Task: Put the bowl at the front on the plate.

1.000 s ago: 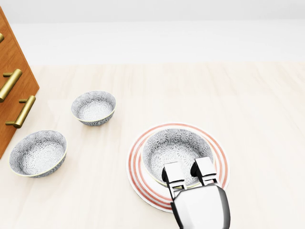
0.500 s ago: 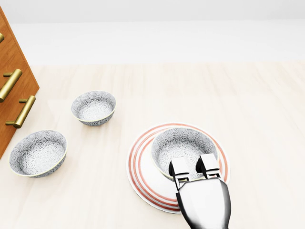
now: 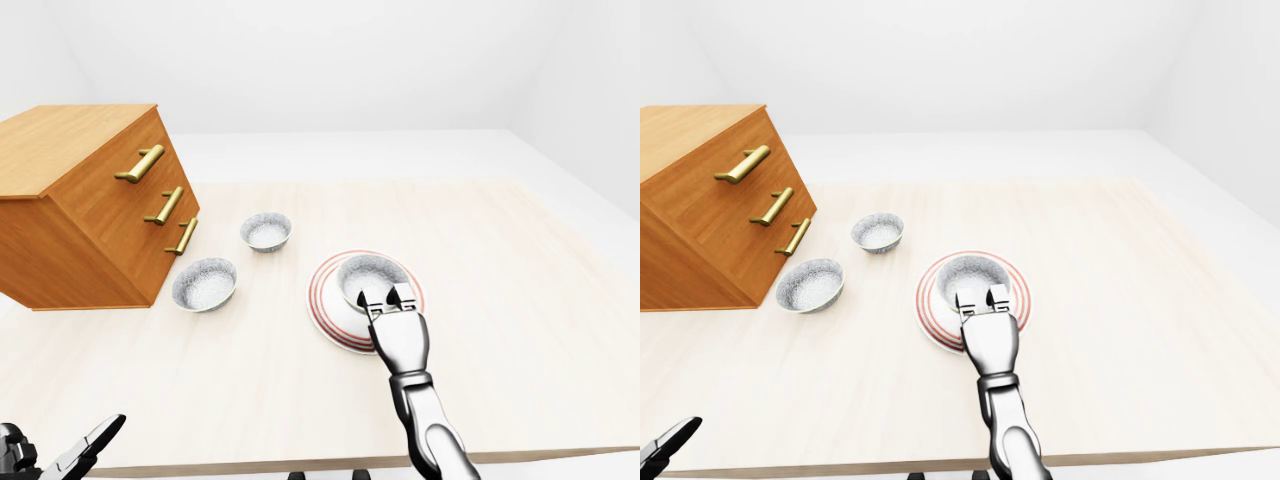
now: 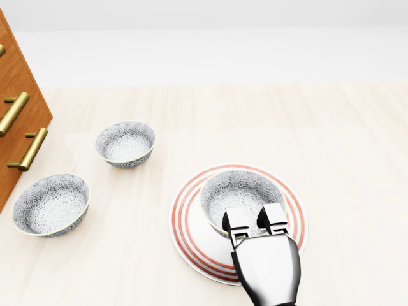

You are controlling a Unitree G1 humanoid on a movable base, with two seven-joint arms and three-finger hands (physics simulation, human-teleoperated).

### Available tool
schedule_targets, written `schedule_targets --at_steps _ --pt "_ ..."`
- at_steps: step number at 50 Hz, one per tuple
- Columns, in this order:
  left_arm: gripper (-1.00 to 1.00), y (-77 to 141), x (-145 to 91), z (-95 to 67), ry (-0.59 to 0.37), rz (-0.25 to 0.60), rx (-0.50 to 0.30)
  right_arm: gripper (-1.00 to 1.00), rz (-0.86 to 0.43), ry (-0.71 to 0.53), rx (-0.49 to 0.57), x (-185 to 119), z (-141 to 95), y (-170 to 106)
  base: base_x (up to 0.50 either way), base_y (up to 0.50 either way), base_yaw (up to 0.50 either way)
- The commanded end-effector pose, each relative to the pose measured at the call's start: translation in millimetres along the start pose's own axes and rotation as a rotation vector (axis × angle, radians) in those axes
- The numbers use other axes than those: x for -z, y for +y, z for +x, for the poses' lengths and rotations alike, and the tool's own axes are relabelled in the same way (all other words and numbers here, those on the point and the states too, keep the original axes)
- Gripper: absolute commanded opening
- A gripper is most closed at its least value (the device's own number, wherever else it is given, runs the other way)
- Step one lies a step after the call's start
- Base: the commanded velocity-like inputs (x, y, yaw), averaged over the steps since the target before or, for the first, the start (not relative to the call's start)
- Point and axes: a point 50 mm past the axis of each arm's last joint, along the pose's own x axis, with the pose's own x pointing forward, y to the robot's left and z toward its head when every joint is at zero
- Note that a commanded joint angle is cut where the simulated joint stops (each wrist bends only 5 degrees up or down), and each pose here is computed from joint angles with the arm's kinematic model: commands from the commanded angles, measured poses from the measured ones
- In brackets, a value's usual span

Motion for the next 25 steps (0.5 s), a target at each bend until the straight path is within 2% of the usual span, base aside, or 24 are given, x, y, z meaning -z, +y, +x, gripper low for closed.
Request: schedule_targets --at_steps 1,25 --pt "1.0 -1 2 0.4 -0.001 -0.001 0.002 -1.0 -0.002 -0.002 0.03 0 5 1 0.0 0.0 0.0" --pt "1.0 -1 1 0.5 -0.002 0.0 0.004 -1.0 0.009 0.018 -0.005 3 10 15 0.0 0.0 0.0"
